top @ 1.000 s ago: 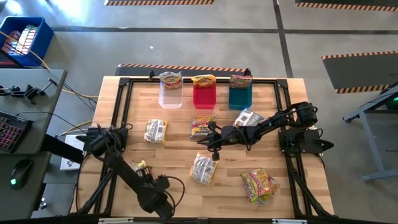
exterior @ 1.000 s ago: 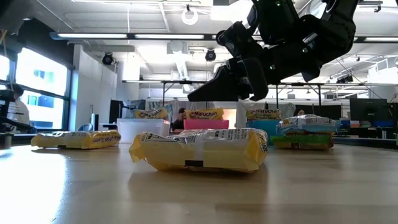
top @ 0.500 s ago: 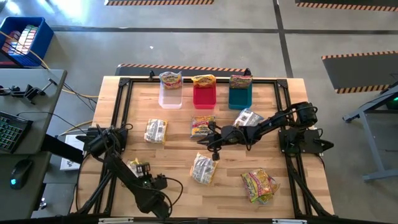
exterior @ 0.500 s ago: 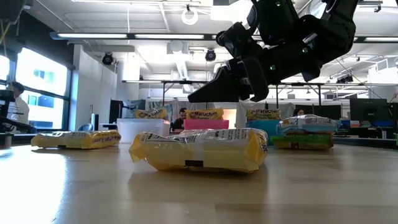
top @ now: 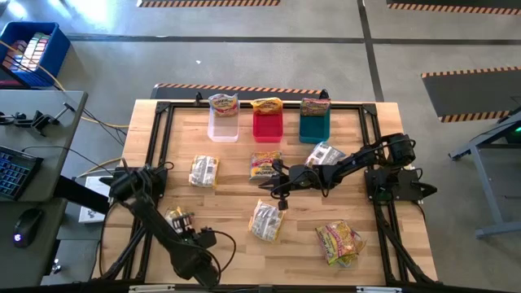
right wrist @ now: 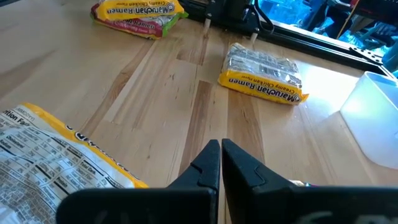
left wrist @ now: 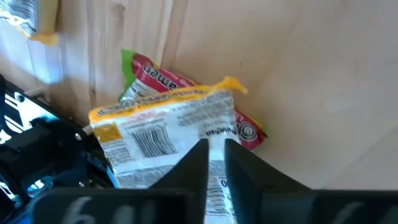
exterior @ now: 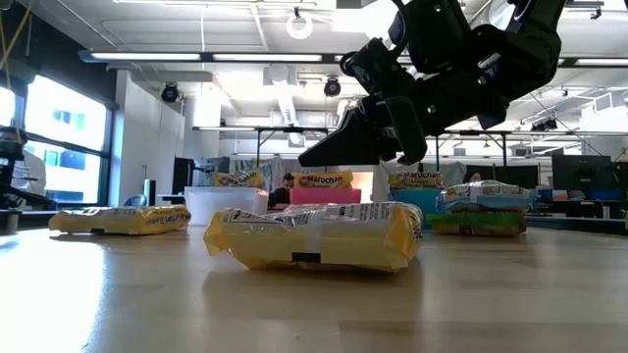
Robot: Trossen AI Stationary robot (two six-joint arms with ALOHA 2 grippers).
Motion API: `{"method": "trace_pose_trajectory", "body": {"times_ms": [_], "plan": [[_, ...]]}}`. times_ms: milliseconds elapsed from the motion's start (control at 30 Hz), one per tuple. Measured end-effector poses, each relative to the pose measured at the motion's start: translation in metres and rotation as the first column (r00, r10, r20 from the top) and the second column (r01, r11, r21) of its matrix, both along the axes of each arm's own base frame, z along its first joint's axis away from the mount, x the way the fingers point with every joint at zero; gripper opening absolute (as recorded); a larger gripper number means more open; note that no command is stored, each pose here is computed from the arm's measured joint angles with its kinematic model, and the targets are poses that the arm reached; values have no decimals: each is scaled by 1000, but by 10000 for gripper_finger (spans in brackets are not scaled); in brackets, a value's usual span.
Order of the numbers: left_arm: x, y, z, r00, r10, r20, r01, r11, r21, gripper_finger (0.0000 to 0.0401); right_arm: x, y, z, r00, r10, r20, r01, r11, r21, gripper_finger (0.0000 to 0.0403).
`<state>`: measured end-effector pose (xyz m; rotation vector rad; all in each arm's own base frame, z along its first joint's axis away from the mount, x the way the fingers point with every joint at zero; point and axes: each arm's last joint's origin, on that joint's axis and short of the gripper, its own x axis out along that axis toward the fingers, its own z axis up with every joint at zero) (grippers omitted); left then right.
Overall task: Sort Maruchan noodles
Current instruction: Put the yellow noodle pack into the red bin
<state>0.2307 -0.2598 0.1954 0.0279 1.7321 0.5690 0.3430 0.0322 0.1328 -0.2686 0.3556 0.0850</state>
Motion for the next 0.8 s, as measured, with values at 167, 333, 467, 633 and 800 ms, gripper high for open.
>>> {"method": "trace_pose_trajectory", "body": {"times_ms": [167, 333, 467, 633, 800], "plan": [[-6, -9, -12, 999, -13, -39, 13, 1000, 7, 112, 0, 0, -1, 1000, -2, -9, 2, 1000, 6, 0], [-8, -15, -22, 996, 1, -88, 0, 1000, 4, 160, 0, 0, -1, 1000, -2, -14, 3, 1000, 5, 0], [-9, -16, -24, 993, 13, -116, -15, 1000, -12, 181, 0, 0, -1, 1000, -2, -14, 3, 1000, 5, 0], [-9, -16, -17, 990, 17, -141, -18, 1000, -7, 192, 0, 0, -1, 1000, -3, -14, 3, 1000, 5, 0], [-11, -21, -13, 991, -25, -135, 20, 999, -33, 197, 0, 0, -1, 1000, -3, -14, 3, 1000, 5, 0]]}}
